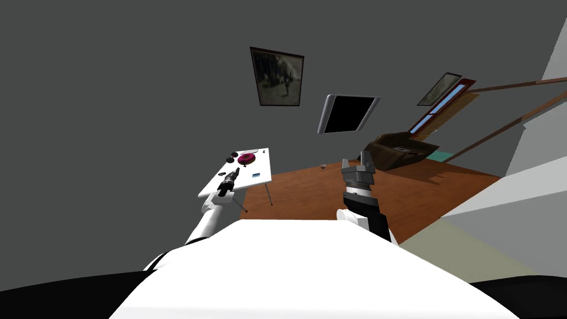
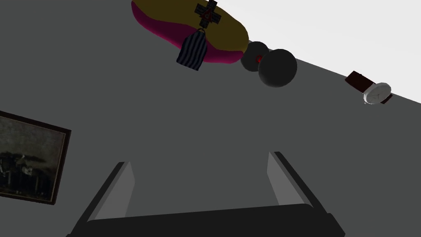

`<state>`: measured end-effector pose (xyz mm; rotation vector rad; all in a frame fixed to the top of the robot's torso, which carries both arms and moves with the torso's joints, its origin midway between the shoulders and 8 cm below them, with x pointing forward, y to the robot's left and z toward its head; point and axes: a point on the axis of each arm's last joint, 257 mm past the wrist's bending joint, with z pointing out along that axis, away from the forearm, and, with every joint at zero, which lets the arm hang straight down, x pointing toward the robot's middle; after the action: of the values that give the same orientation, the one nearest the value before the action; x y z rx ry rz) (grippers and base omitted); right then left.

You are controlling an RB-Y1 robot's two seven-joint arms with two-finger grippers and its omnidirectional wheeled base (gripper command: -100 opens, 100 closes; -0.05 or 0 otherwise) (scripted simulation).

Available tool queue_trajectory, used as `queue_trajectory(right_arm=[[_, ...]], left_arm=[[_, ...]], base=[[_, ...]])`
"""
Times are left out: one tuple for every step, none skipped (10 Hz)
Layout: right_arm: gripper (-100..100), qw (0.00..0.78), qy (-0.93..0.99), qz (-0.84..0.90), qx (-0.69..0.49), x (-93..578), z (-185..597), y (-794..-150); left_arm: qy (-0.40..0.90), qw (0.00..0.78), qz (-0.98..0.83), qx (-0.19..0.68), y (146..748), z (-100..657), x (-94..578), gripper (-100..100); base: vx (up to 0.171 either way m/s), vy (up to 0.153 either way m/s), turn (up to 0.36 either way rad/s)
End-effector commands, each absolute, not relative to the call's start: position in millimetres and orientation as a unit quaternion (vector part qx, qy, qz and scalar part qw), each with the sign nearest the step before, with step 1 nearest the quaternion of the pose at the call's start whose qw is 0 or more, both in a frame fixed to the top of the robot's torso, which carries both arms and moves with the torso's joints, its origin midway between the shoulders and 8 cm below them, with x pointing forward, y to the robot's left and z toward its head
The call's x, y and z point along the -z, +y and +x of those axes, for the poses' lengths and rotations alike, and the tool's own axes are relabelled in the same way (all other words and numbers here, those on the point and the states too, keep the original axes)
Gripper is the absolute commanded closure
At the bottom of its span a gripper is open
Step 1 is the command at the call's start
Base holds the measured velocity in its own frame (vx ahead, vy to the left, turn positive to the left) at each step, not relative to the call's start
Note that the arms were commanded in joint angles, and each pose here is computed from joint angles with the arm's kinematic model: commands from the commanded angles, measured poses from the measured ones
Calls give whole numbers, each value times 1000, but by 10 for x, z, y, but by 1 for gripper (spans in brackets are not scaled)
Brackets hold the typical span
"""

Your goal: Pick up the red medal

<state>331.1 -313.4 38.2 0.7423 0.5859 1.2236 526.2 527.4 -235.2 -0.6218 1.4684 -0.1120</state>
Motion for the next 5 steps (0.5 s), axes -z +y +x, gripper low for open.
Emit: queue_trajectory(right_arm=[[0,716,265,335,-553,-382,3311,-3134],[0,716,265,335,-553,-382,3311,-3134],[0,716,265,335,-553,-382,3310,-3135],[0,716,265,335,-553,-382,3310,-3135],[0,716,265,335,-553,-381,3310,-3135]], left_arm=[[665,688,-288,35,5375,5302,2380,-100],[668,684,-292,31,5395,5320,2399,-100],[671,679,-297,28,5411,5339,2423,-100],[674,674,-303,25,5423,5358,2451,-100],[676,668,-308,23,5433,5377,2482,-100]], base=[[12,9,-116],[43,34,-97],[48,52,-81],[55,62,-96],[61,55,-87]])
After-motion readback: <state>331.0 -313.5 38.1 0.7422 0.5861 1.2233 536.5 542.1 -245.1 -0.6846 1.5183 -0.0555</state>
